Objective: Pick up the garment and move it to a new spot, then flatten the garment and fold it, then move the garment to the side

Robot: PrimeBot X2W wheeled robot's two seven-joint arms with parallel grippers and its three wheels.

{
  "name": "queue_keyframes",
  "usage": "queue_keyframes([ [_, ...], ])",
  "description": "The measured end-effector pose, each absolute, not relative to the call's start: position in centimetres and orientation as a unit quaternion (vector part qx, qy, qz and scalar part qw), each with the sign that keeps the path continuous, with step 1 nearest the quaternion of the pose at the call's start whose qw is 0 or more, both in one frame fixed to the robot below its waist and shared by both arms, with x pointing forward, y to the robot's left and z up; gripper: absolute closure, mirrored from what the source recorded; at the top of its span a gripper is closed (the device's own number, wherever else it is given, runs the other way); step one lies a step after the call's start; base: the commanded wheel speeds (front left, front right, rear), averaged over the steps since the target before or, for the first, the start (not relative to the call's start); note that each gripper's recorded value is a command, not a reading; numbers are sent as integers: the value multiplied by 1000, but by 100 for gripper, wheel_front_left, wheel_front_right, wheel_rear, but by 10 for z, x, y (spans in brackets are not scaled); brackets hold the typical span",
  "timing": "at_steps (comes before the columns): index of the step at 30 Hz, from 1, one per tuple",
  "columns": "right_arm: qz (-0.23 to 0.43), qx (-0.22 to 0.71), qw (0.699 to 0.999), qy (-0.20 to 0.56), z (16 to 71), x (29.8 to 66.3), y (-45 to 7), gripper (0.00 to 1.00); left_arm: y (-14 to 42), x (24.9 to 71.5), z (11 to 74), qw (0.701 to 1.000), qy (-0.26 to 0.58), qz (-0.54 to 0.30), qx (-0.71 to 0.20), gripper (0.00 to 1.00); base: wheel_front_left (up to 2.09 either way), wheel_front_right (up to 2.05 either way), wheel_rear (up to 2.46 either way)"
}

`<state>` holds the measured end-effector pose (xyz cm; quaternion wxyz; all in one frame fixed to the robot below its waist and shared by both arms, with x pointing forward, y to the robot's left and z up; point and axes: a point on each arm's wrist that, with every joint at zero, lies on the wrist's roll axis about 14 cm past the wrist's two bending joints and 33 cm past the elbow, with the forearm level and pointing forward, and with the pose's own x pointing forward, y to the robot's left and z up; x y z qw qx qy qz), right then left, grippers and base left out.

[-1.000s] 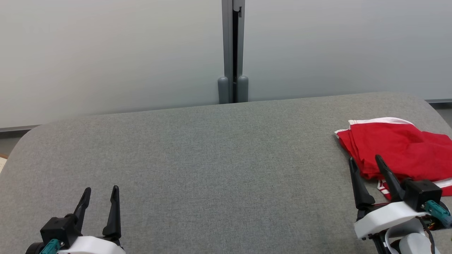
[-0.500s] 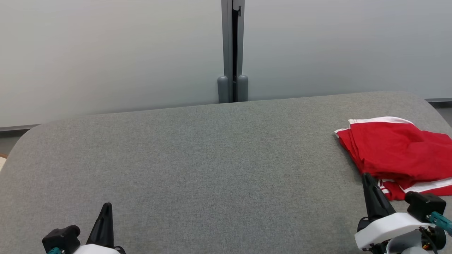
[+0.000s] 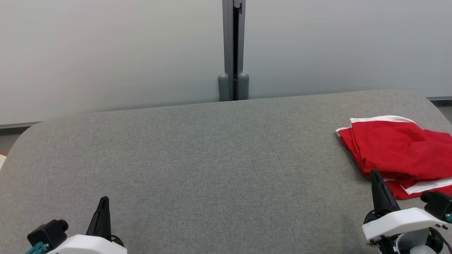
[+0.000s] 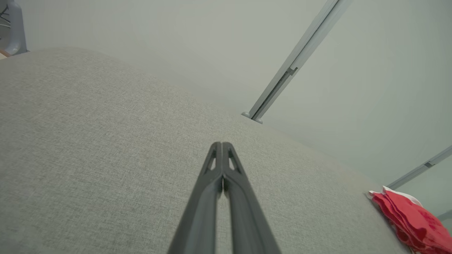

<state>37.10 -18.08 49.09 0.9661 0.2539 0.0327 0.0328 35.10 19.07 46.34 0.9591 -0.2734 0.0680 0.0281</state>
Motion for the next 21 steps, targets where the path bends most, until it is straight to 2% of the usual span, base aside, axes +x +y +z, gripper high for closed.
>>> queue_keyframes([
  [21, 8, 398, 917, 32, 494, 375, -188, 100, 193, 361, 469, 908, 68, 39, -412, 100, 0, 0, 0],
])
